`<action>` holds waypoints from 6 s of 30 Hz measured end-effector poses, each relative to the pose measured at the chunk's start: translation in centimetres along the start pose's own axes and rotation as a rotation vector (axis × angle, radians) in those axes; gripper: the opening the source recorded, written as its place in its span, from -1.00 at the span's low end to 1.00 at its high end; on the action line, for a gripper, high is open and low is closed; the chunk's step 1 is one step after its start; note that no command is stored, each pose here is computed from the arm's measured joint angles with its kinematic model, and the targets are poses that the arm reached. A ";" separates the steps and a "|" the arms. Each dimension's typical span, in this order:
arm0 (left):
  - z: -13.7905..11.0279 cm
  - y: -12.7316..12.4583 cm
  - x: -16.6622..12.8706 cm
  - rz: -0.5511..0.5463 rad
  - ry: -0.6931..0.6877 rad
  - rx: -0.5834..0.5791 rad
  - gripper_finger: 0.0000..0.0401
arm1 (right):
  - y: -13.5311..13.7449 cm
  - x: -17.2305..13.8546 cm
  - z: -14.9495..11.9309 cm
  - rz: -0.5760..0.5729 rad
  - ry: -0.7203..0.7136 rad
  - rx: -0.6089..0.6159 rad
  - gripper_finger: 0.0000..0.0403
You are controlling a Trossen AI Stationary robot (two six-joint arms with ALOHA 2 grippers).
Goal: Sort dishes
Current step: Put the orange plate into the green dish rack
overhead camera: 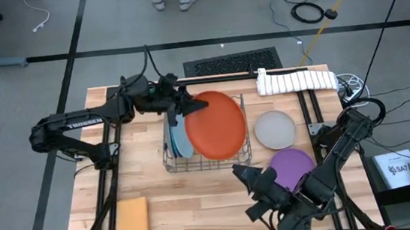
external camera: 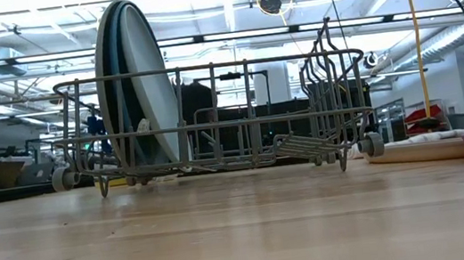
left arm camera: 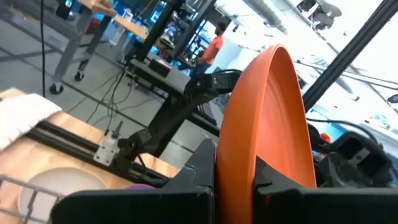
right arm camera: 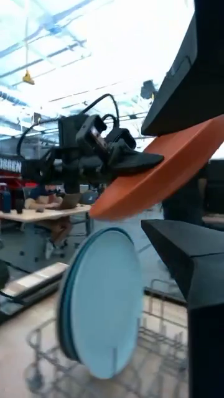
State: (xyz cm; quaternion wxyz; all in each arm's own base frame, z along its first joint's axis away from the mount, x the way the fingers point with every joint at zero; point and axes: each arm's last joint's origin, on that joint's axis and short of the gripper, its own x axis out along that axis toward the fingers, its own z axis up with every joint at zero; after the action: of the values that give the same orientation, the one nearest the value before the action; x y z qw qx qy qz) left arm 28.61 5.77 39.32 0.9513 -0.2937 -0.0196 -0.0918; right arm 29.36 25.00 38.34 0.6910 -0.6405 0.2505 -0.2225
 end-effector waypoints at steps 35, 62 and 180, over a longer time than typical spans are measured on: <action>-1.4 -0.2 0.3 0.079 0.083 -0.035 -0.94 | 1.2 7.5 -2.5 0.100 0.125 -0.171 -0.89; -0.5 -1.9 -1.1 0.021 0.068 0.009 -0.19 | 1.1 6.1 -2.2 0.127 0.064 -0.012 -0.89; -7.3 -3.1 0.0 -0.072 0.549 0.383 -0.98 | -7.2 19.7 -16.4 1.165 -0.133 0.836 -0.16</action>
State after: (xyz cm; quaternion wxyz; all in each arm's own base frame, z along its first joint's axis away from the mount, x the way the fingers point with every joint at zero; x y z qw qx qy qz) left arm 27.91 -0.84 35.02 0.9551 -0.0728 0.2100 -0.1958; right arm 34.42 -0.63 43.44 0.8986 -0.0972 0.4028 0.1443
